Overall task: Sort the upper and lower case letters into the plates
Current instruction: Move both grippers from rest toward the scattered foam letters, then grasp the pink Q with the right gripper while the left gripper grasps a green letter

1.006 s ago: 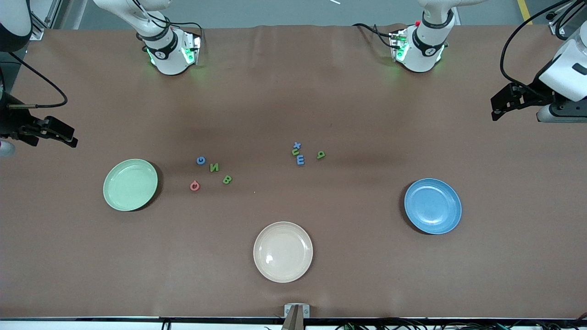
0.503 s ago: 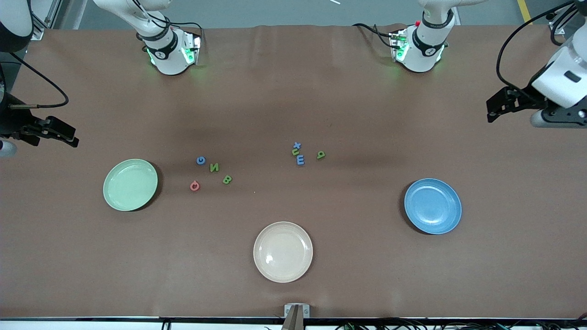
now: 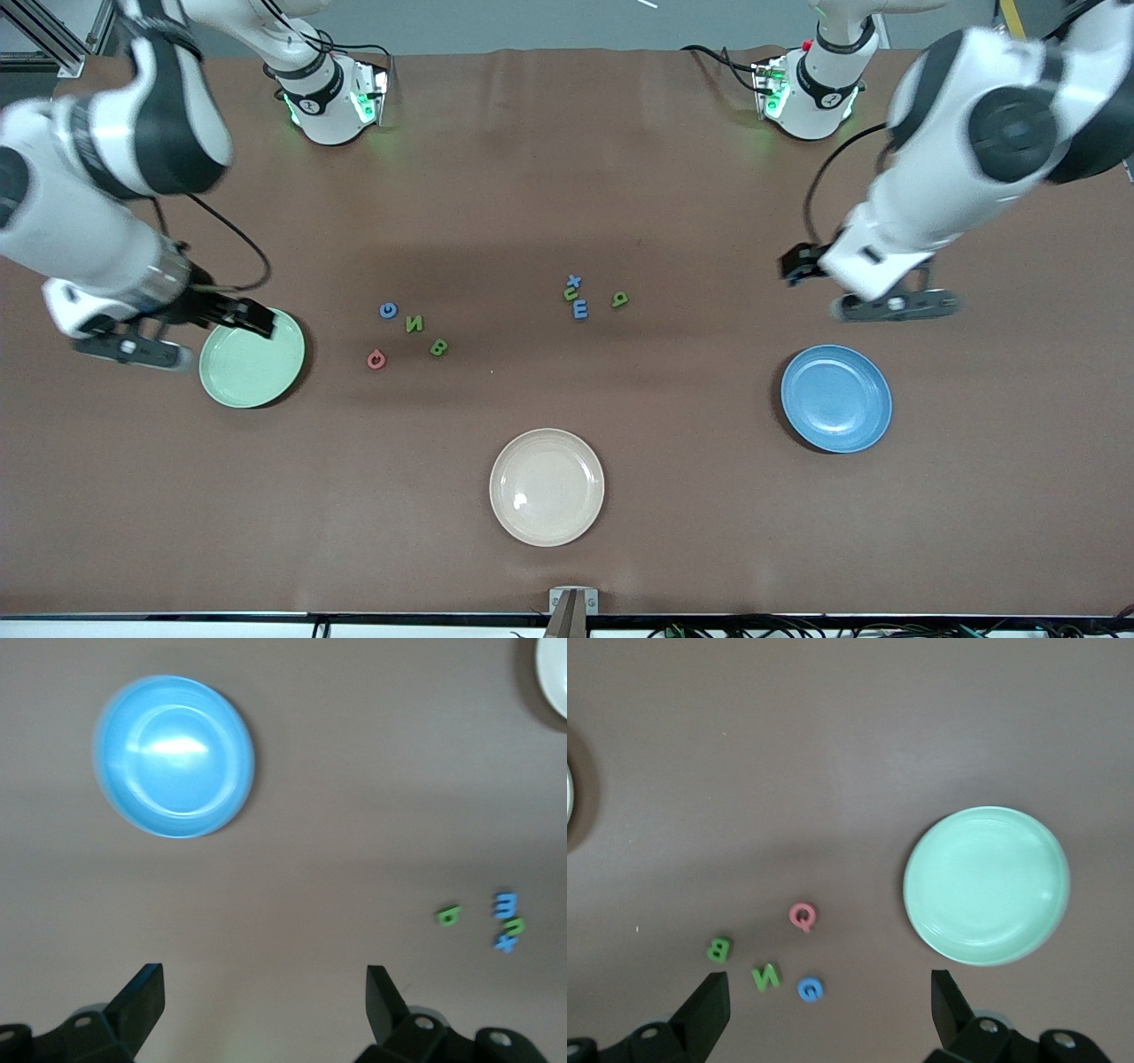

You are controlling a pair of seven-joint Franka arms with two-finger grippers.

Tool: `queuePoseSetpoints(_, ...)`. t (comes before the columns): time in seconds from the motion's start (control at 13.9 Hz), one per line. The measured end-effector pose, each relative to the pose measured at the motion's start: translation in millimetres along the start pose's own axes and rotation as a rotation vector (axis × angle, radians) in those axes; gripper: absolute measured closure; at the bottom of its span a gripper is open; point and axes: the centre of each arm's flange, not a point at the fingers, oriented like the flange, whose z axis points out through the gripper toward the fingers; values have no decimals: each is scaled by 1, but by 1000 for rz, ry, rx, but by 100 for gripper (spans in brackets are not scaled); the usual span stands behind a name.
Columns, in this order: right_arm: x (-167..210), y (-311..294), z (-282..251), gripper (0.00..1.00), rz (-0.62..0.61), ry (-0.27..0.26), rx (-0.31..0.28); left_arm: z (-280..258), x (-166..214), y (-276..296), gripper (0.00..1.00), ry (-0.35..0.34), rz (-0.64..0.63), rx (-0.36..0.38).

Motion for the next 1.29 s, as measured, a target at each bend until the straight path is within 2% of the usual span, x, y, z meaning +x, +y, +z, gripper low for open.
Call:
queuePoseSetpoints(0.22,5,-15,80,0,26,-6,-7,66,-18,66,0,13,-74,-21)
queuePoseSetpoints(0.43,8,-33,138,0,100,-10,-13,142,-57,125,0,40,-185,-57)
queuePoseSetpoints(0.65,8,-45,181,0,137,8,-7,219,-88,169,3,107,-262,42)
queuePoseSetpoints(0.79,6,-42,206,0,167,-1,-14,261,-96,187,5,130,-325,50)
queuePoseSetpoints(1.01,-5,-39,227,0,193,-35,-32,297,-98,204,10,106,-362,35)
queuePoseSetpoints(1.08,-10,-43,230,0,209,-43,-35,304,-100,209,15,102,-372,22)
queuePoseSetpoints(1.29,-35,-67,245,0,247,-55,-45,322,-105,216,17,86,-407,12)
